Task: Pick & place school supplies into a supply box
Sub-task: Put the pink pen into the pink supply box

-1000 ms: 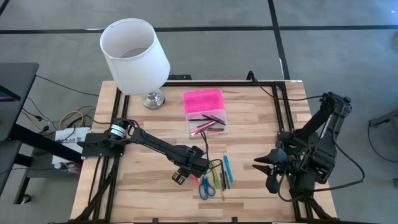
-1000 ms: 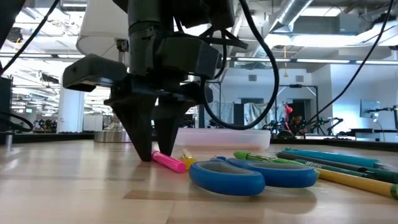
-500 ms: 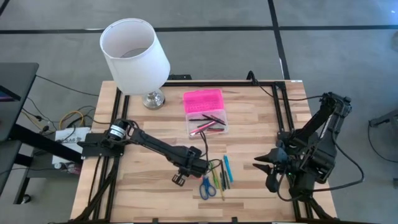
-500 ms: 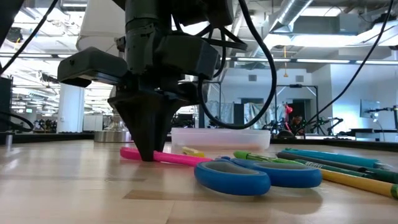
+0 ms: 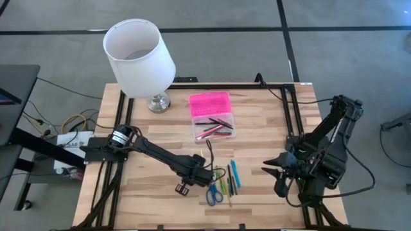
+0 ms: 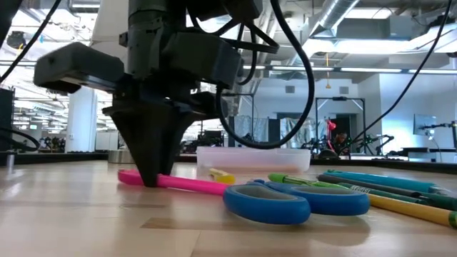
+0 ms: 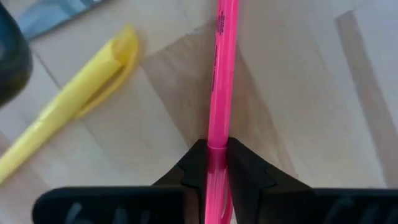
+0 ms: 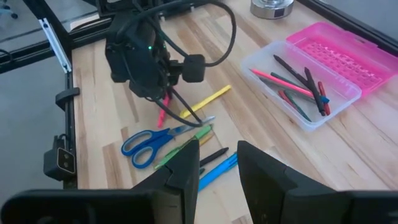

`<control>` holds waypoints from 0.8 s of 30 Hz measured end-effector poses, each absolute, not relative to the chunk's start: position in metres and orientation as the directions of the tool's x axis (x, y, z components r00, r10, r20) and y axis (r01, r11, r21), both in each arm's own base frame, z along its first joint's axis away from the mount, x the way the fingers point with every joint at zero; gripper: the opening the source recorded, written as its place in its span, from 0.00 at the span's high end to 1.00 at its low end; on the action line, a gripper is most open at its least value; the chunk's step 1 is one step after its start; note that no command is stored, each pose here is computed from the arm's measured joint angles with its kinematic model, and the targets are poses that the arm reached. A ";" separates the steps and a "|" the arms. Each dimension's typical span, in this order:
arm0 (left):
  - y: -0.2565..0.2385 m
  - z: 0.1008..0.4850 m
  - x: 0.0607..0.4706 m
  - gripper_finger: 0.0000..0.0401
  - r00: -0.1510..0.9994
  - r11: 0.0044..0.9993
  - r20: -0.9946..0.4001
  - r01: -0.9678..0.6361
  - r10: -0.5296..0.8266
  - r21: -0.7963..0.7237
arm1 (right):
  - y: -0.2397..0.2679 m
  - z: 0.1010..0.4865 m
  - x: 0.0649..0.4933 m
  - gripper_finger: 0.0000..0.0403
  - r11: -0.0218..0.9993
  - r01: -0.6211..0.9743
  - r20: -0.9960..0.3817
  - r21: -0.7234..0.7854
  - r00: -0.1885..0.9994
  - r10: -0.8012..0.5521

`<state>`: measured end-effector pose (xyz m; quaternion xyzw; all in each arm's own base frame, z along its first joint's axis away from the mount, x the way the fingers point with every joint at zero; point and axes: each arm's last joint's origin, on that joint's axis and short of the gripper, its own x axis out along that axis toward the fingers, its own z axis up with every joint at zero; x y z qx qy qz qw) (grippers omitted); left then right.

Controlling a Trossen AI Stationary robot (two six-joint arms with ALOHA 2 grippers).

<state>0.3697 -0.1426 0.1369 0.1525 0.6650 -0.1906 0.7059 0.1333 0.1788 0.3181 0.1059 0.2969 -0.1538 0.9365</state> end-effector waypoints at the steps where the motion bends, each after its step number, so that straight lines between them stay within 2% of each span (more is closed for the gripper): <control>1: -0.143 0.139 0.369 0.92 0.046 0.883 -0.997 0.468 -0.070 -0.040 | 0.179 0.318 0.133 0.75 0.930 0.351 -0.588 0.104 0.776 -0.227; 6: -0.144 0.153 0.367 0.91 0.061 0.889 -0.992 0.452 -0.115 -0.075 | 0.178 0.318 0.133 0.75 0.931 0.352 -0.589 0.100 0.775 -0.229; 10: -0.139 0.177 0.367 0.92 0.138 0.905 -0.981 0.420 -0.139 -0.069 | 0.178 0.318 0.133 0.75 0.931 0.352 -0.589 0.097 0.774 -0.231; 17: -0.120 0.207 0.369 0.91 0.264 0.940 -0.961 0.342 -0.086 0.010 | 0.178 0.317 0.133 0.75 0.930 0.357 -0.577 0.091 0.780 -0.243; 24: -0.079 0.222 0.383 0.92 0.391 0.972 -0.920 0.206 0.022 0.111 | 0.175 0.305 0.134 0.75 0.908 0.405 -0.580 0.111 0.768 -0.272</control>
